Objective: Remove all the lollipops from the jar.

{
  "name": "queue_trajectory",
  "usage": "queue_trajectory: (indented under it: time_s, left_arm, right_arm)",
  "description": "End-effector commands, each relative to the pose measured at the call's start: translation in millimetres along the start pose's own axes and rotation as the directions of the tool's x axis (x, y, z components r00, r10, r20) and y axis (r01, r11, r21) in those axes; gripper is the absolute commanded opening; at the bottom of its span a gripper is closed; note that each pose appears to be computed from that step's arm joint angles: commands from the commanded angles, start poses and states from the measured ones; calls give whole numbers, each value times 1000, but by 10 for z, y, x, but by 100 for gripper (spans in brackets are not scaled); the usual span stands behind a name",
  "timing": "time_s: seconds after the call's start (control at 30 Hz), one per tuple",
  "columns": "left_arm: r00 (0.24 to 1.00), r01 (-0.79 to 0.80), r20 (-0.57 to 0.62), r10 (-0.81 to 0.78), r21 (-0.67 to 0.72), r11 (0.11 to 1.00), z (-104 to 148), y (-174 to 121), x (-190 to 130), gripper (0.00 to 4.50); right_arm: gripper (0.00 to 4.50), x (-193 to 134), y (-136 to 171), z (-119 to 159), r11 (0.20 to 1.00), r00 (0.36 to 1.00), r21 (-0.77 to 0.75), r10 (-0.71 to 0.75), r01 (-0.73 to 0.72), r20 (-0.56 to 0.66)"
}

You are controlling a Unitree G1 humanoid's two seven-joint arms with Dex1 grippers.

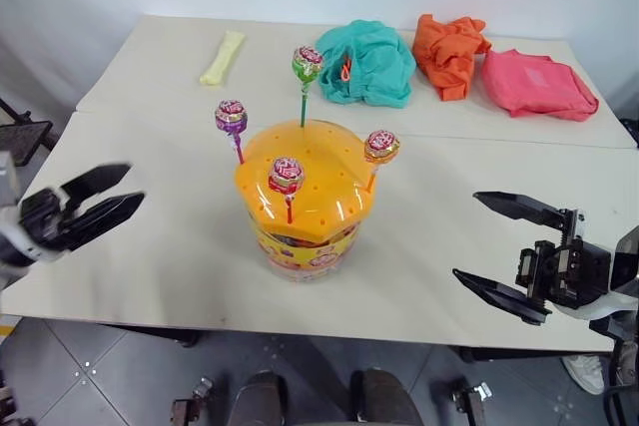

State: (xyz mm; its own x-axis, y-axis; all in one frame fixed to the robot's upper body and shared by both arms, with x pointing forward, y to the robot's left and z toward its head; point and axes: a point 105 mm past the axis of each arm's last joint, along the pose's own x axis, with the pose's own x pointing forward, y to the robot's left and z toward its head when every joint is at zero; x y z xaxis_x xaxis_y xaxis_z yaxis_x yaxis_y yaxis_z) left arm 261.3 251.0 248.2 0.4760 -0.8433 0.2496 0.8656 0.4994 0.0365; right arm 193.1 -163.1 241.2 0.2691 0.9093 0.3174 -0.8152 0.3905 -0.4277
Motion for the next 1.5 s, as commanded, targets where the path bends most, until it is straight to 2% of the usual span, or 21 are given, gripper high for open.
queue_trajectory:
  time_s: [0.03,0.2,0.3,0.53,0.7,0.73,0.87,1.0,1.07,1.13,1.17,1.23,1.37,1.5]
  left_arm:
    - [989,145,29,-148,78,986,167,-240,362,450]
    - [963,260,47,-265,89,962,279,-352,667,450]
    - [949,310,48,-312,51,949,298,-392,699,392]
    - [939,340,41,-341,40,940,332,-349,690,180]
    - [913,403,78,-401,-9,915,375,-396,743,23]
    - [915,394,96,-391,-16,919,396,-377,752,2]
    - [926,336,202,-318,-61,940,537,-256,748,2]
    - [905,110,424,-22,-184,977,864,254,436,2]
    - [888,-33,438,137,-235,971,871,513,194,2]
    - [900,-259,277,338,-286,923,603,796,-88,2]
    - [901,-357,149,408,-279,891,410,880,-209,2]
    - [879,-476,-83,470,-238,847,52,932,-409,2]
    - [729,-657,-401,554,-185,731,-546,952,-816,2]
    - [668,-688,-518,534,-156,709,-818,887,-918,2]
  right_arm:
    - [447,56,32,77,1000,999,6,7,-7,38]
    - [447,196,-11,196,1000,994,4,6,-6,109]
    - [450,265,-13,247,1000,991,0,6,-6,136]
    - [450,272,3,220,1000,992,-5,-10,10,128]
    - [450,291,-18,227,1000,991,-13,-14,16,136]
    - [450,299,-32,240,1000,990,-14,-17,20,142]
    - [450,330,-80,310,999,982,1,-41,42,184]
    - [450,421,-93,401,1000,975,3,-12,12,221]
    - [450,456,-88,421,1000,975,-11,17,-15,222]
    - [450,476,-61,400,997,980,-39,75,-69,186]
    - [450,474,-50,382,994,981,-50,105,-98,161]
    - [450,451,-51,354,989,982,-58,143,-137,121]
    - [450,352,-42,294,974,974,-44,225,-223,37]
    - [450,318,14,275,956,956,-23,293,-292,12]
